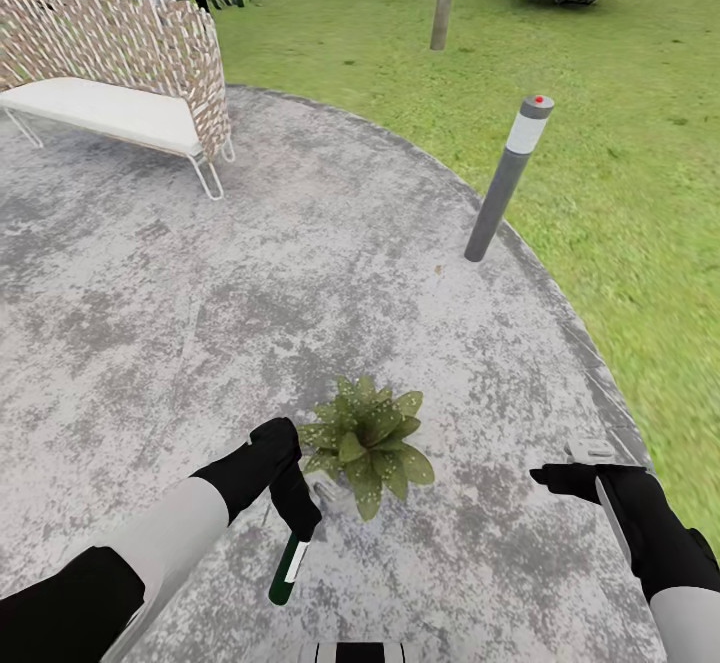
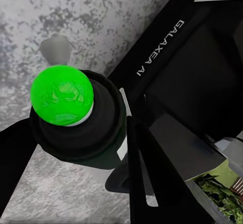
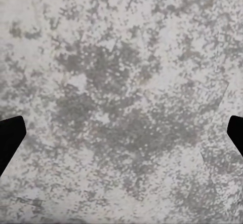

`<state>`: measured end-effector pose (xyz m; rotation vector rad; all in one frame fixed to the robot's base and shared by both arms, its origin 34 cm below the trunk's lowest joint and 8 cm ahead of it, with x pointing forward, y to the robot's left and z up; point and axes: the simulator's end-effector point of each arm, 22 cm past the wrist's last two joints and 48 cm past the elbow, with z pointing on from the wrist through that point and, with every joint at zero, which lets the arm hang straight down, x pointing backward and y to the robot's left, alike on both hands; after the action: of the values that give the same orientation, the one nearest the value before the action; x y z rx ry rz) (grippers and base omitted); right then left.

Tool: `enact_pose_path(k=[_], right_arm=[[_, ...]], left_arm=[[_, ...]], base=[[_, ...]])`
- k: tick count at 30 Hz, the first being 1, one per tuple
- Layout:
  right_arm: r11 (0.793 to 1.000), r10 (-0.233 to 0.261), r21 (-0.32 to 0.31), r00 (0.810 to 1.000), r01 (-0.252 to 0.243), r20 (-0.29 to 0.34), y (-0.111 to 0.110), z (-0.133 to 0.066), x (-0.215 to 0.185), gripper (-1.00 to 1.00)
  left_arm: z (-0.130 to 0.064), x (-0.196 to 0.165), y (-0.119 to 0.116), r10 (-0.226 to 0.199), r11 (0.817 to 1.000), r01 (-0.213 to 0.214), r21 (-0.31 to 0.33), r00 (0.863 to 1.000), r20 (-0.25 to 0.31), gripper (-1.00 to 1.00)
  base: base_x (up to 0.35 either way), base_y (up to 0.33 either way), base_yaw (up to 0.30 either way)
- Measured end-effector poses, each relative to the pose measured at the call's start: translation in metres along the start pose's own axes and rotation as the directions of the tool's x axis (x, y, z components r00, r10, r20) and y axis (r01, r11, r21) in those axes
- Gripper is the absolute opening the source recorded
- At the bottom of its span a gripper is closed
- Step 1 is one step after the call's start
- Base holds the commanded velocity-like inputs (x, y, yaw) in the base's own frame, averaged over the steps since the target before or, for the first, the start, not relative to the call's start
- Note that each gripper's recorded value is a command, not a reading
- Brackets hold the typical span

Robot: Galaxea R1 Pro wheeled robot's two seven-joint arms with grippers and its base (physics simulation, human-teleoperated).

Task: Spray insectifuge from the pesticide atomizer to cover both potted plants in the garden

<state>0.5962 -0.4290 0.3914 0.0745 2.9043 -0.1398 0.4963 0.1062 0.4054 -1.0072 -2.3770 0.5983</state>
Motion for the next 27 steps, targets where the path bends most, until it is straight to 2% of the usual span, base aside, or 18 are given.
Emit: enact_pose_path(k=[11,20,22,27], right_arm=[[1.0,-0.001,0.001,1.0,0.001,-0.001,0.0,0.0,0.001,1.0],[1.0,0.0,-0.002,1.0,0.0,0.001,0.002,0.0,0.0,1.0],[1.0,0.0,-0.002,1.0,0.0,0.002,0.002,0.0,-0.001,1.0],[1.0,0.001,-0.003,1.0,-0.001,0.008,0.002,-0.002,-0.003,1.0]], left_arm=[[0.0,0.001,0.001,0.0,1.0,0.0,0.0,1.0,-0.001,-1.0],[-0.001,0.004,0.006,-0.012,1.0,0.012,-0.003,1.0,0.001,-1.0],[-0.002,0.008,0.011,-0.018,1.0,0.018,-0.009,1.0,-0.003,-1.0],[-0.01,0.037,0.044,-0.073,0.996,0.072,-0.046,0.997,-0.018,-1.0]], base=[[-0.093,0.242,0.0],[-0.172,0.27,0.0],[-0.214,0.248,0.0],[-0.219,0.244,0.0]])
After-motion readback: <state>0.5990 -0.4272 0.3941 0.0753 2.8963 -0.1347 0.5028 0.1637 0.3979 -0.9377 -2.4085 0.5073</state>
